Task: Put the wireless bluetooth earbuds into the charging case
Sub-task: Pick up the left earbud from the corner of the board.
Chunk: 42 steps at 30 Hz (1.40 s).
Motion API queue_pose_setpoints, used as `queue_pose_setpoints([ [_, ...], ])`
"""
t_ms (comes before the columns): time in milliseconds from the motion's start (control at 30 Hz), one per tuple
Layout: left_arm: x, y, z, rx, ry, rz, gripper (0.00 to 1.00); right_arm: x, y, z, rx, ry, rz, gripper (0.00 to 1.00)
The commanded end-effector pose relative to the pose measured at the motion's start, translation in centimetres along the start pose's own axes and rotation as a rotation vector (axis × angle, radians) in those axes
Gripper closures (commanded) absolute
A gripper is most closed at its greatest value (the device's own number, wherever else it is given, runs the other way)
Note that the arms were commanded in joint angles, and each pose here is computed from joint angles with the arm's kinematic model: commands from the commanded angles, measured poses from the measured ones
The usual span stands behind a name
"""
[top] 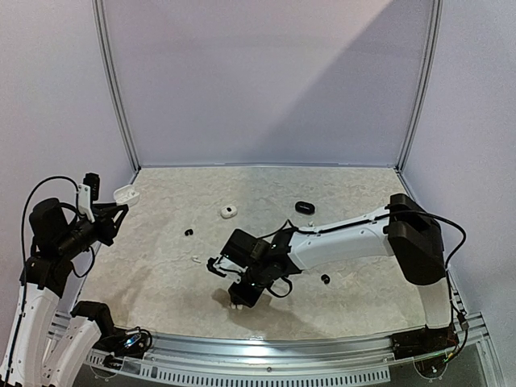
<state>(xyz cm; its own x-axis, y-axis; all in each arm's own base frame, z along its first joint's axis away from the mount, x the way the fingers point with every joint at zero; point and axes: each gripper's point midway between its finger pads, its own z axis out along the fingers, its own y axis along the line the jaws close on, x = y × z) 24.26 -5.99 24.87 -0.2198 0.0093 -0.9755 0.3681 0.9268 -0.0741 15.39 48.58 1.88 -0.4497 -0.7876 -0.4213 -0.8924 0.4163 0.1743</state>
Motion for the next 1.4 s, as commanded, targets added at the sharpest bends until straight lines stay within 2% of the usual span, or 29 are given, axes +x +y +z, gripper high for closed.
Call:
queue_pose_setpoints([
  [0,0.8,-0.2,0.1,0.01,0.018,0.006,1.0,4.2,1.3,0.9,-0.022,0.119,0.002,0.74],
  [233,1.0,-0.1,0.3,0.007,0.023,-0.001,1.0,4.1,2.1,0.0,-0.046,0.109,0.012,0.79],
  [533,1.1,-0.1,0.2,0.007,0.029,0.006,1.0,4.3,2.9,-0.2,-0.084,0.119,0.024,0.78],
  [767,1.3,-0.1,0.2,0.006,0.032,0.005,1.0,4.4,3.5,-0.5,-0.112,0.119,0.025,0.84],
  [933,1.3,0.0,0.2,0.003,0.033,0.025,1.0,4.5,3.8,-0.3,-0.128,0.125,0.033,0.83],
  [1267,1.4,-0.2,0.2,0.015,0.037,0.032,1.0,3.5,3.7,-1.2,-0.105,0.103,0.019,0.95],
  [1367,1.5,-1.6,0.1,0.095,0.035,0.07,1.0,1.9,4.0,-2.8,-0.102,0.064,-0.007,0.98],
])
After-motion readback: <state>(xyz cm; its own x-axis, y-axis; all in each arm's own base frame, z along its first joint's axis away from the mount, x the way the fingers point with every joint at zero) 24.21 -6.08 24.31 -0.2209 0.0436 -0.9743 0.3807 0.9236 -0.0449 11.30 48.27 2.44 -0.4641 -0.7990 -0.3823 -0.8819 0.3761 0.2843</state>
